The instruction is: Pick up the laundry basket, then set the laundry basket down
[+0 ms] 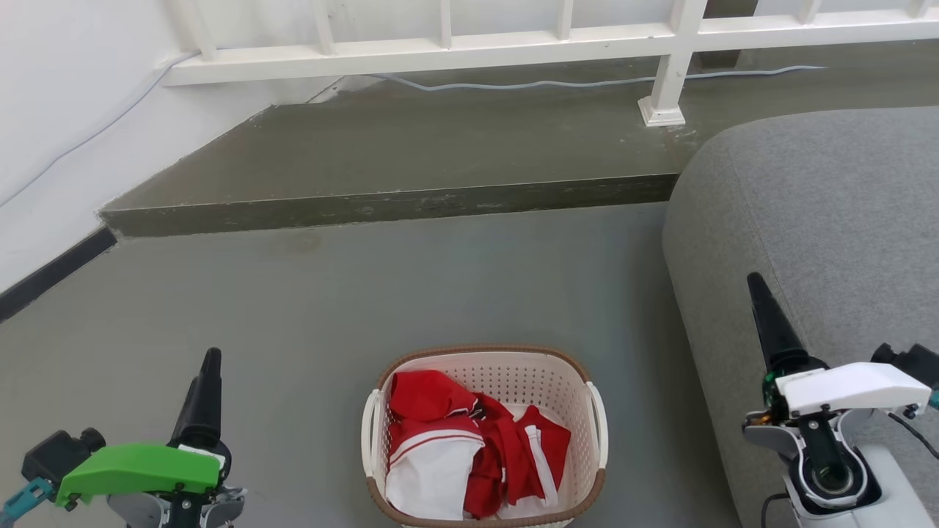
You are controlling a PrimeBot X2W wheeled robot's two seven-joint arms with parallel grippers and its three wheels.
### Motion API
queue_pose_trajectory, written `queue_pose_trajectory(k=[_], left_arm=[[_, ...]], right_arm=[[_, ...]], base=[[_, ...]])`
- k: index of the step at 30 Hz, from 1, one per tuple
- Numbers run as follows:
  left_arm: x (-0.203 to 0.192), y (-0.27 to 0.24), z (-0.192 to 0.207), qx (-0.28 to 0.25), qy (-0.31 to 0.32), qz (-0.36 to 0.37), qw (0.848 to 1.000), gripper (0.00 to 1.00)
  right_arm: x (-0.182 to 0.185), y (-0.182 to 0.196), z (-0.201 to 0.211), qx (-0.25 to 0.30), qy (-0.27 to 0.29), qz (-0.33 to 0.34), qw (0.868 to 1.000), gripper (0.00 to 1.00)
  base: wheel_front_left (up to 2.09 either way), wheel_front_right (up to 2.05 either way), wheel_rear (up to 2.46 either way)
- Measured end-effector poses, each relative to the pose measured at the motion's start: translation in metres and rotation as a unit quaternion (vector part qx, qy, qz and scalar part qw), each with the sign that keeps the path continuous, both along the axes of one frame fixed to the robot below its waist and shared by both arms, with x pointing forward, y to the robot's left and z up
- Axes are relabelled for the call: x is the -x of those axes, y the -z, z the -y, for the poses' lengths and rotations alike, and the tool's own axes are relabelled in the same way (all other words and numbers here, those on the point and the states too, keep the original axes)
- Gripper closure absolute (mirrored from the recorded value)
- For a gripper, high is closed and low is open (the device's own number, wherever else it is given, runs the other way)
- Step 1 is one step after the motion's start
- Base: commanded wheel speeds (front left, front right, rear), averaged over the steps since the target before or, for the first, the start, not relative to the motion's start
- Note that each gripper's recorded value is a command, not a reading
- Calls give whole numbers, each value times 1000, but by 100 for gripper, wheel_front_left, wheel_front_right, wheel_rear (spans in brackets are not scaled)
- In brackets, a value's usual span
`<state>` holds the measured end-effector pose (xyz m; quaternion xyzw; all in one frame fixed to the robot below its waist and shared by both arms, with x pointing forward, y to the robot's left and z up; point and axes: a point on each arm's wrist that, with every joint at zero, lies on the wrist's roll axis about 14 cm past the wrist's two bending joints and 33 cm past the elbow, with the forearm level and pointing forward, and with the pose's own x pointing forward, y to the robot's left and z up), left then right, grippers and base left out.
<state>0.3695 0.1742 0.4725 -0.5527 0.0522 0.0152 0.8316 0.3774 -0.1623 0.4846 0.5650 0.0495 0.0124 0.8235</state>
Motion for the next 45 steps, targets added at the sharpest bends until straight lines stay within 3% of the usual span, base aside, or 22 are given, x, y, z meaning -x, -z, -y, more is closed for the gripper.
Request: queue_pose_trajectory(k=[19, 24, 45], left_arm=[[-5, -15, 8, -179, 22, 37, 983, 0], [-5, -17, 11, -214, 26, 43, 976, 0], [-5, -33, 24, -350, 37, 95, 931, 0]], right_arm=[[-5, -5, -9, 160, -22, 26, 987, 0], [-5, -3, -9, 214, -25, 28, 976, 0], [-8, -14, -30, 343, -43, 79, 935, 0]], base=[[0, 0, 0], [0, 0, 0], [0, 0, 0]])
